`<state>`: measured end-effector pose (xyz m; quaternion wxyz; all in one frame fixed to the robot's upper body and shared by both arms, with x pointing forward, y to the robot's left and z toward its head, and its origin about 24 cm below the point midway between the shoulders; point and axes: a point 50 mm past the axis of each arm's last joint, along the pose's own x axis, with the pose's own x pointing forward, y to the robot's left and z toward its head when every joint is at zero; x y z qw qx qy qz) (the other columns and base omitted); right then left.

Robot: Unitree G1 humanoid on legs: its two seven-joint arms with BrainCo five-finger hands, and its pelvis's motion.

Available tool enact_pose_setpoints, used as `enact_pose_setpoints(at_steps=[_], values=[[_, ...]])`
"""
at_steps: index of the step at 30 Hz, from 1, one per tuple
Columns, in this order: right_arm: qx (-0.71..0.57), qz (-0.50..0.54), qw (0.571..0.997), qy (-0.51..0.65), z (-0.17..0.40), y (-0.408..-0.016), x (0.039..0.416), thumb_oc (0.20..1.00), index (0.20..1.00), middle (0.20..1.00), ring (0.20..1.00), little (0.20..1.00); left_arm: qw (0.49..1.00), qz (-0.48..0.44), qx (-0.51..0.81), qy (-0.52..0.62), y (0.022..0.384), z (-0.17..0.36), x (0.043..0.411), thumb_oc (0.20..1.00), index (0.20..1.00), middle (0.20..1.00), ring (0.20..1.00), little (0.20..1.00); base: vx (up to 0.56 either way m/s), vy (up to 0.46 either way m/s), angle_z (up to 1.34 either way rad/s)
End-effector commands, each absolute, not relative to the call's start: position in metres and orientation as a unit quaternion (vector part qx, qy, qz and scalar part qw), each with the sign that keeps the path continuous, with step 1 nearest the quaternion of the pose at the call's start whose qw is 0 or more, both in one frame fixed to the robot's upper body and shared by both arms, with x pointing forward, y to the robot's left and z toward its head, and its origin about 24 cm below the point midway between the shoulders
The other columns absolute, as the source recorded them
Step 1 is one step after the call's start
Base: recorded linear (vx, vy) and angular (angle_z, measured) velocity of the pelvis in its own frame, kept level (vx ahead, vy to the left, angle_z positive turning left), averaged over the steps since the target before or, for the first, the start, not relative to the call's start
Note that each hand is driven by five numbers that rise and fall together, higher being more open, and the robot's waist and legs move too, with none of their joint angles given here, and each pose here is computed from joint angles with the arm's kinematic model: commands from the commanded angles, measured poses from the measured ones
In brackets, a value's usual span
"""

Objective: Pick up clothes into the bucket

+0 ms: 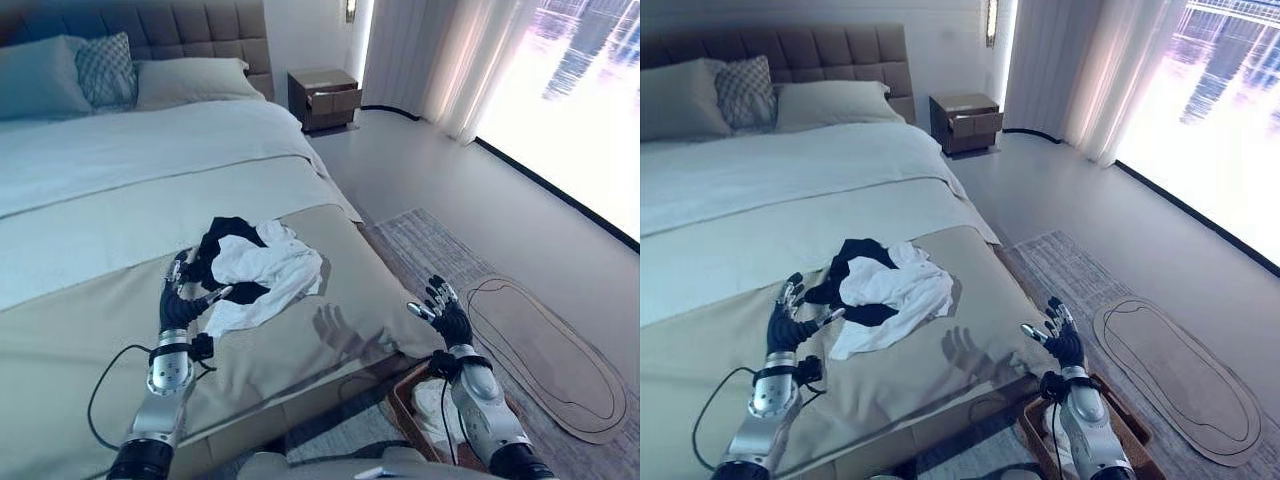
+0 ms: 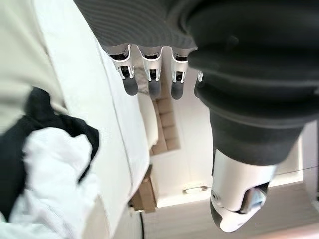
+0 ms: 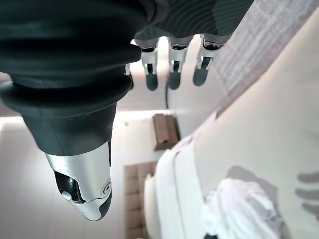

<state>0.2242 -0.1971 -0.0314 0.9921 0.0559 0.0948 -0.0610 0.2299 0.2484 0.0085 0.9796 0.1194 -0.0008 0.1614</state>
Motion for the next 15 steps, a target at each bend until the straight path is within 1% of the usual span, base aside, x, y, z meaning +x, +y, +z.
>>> enact_pose_setpoints(at_steps=[1, 6, 10, 15], values=[[0.062, -0.057, 0.996, 0.029, -0.007, -0.197, 0.238, 1.000, 1.000, 1.000, 1.000, 1.000, 0.977, 0.148, 0.138, -0.071, 0.245, 0.035, 0.242, 1.000, 1.000, 1.000, 1.000, 1.000, 0.14, -0.176, 0.00], [0.061, -0.070, 0.995, 0.023, -0.004, -0.207, 0.232, 1.000, 1.000, 1.000, 1.000, 1.000, 0.974, 0.140, 0.169, -0.059, 0.244, 0.033, 0.250, 1.000, 1.000, 1.000, 1.000, 1.000, 0.09, -0.152, 0.02], [0.059, -0.059, 0.996, 0.014, 0.000, -0.212, 0.229, 1.000, 1.000, 1.000, 1.000, 1.000, 0.964, 0.133, 0.224, -0.048, 0.243, 0.032, 0.268, 1.000, 1.000, 1.000, 1.000, 1.000, 0.06, -0.146, 0.04], [0.055, -0.057, 0.997, -0.003, 0.007, -0.212, 0.237, 1.000, 1.000, 1.000, 1.000, 1.000, 0.951, 0.142, 0.265, -0.070, 0.243, 0.044, 0.283, 1.000, 1.000, 1.000, 1.000, 1.000, -0.07, 0.047, 0.09]])
